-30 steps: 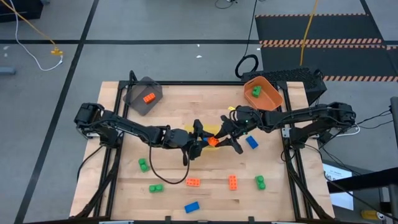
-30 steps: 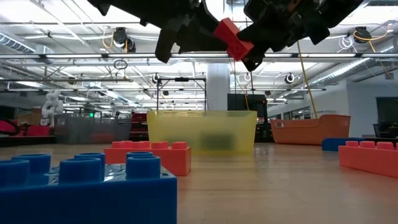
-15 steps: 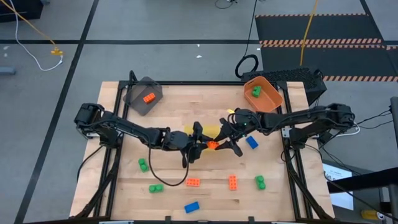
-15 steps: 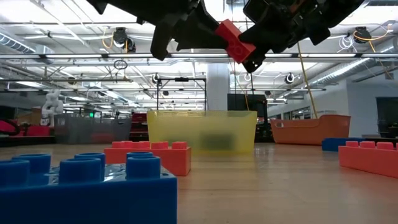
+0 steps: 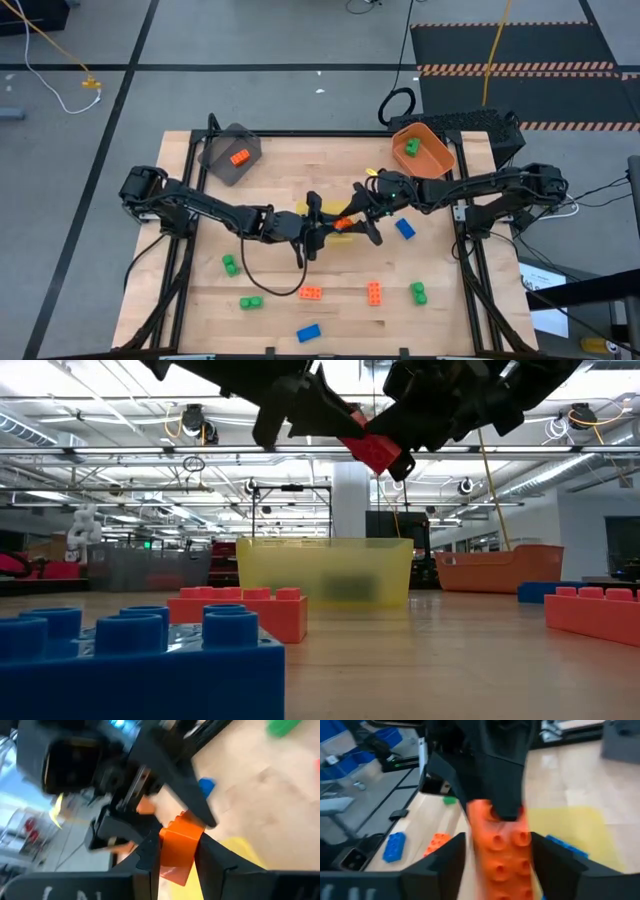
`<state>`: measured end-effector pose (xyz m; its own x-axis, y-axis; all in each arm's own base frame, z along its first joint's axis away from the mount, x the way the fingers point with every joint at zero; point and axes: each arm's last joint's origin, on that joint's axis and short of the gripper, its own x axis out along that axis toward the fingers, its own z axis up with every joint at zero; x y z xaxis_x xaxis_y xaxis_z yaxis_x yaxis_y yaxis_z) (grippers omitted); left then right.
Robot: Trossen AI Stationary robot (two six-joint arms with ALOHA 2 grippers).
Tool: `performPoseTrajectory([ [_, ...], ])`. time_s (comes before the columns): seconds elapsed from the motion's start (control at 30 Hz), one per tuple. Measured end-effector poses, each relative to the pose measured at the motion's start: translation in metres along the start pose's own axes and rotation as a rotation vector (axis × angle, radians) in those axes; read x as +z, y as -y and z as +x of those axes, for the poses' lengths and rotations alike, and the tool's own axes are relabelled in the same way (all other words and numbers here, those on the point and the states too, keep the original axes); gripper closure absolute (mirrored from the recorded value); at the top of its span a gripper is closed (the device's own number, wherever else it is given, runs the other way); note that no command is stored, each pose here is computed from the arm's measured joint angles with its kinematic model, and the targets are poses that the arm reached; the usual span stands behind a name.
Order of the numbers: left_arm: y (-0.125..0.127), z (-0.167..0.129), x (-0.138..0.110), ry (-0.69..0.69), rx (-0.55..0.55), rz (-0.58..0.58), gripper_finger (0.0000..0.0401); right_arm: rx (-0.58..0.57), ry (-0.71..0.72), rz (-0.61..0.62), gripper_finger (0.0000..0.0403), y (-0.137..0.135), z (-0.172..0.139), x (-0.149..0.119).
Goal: Sort & place blocks by color
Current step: Put the orange game piece into the black bin
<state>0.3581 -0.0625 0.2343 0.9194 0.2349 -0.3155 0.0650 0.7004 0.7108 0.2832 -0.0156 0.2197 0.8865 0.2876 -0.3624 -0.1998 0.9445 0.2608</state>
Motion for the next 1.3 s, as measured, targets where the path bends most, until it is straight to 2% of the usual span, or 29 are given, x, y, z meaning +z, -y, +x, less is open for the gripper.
performPoseTrajectory([
  [0.1,-0.002,-0.001,-0.002,-0.058,0.063,0.007,0.0312,-0.029,0.009,-0.016,0.0165,0.001,0.0,0.001],
  [0.23,-0.008,-0.005,-0.002,-0.102,0.108,0.025,0.0312,-0.036,0.03,-0.03,0.0149,0.001,0.0,0.003],
  [0.57,-0.031,-0.02,-0.02,-0.307,0.183,-0.035,0.031,-0.071,0.031,-0.017,0.0145,0.007,-0.003,0.003],
  [0.73,-0.056,-0.032,-0.029,-0.44,0.366,-0.084,0.0311,-0.04,-0.007,-0.017,0.0145,0.004,-0.007,0.001],
  [0.8,-0.059,-0.035,-0.035,-0.477,0.367,-0.087,0.0313,-0.055,-0.002,-0.024,0.0145,0.004,-0.01,0.002],
  [0.93,-0.08,-0.047,-0.046,-0.518,0.415,-0.185,0.0313,-0.084,0.002,-0.02,0.0145,0.005,-0.013,0.004],
  [1.13,-0.097,-0.059,-0.066,-0.613,0.422,-0.24,0.0314,-0.09,0.014,-0.03,0.0145,0.005,-0.016,0.006],
  [1.3,-0.113,-0.066,-0.096,-0.744,0.491,-0.395,0.0315,-0.099,0.013,-0.04,0.0145,0.006,-0.017,0.006],
])
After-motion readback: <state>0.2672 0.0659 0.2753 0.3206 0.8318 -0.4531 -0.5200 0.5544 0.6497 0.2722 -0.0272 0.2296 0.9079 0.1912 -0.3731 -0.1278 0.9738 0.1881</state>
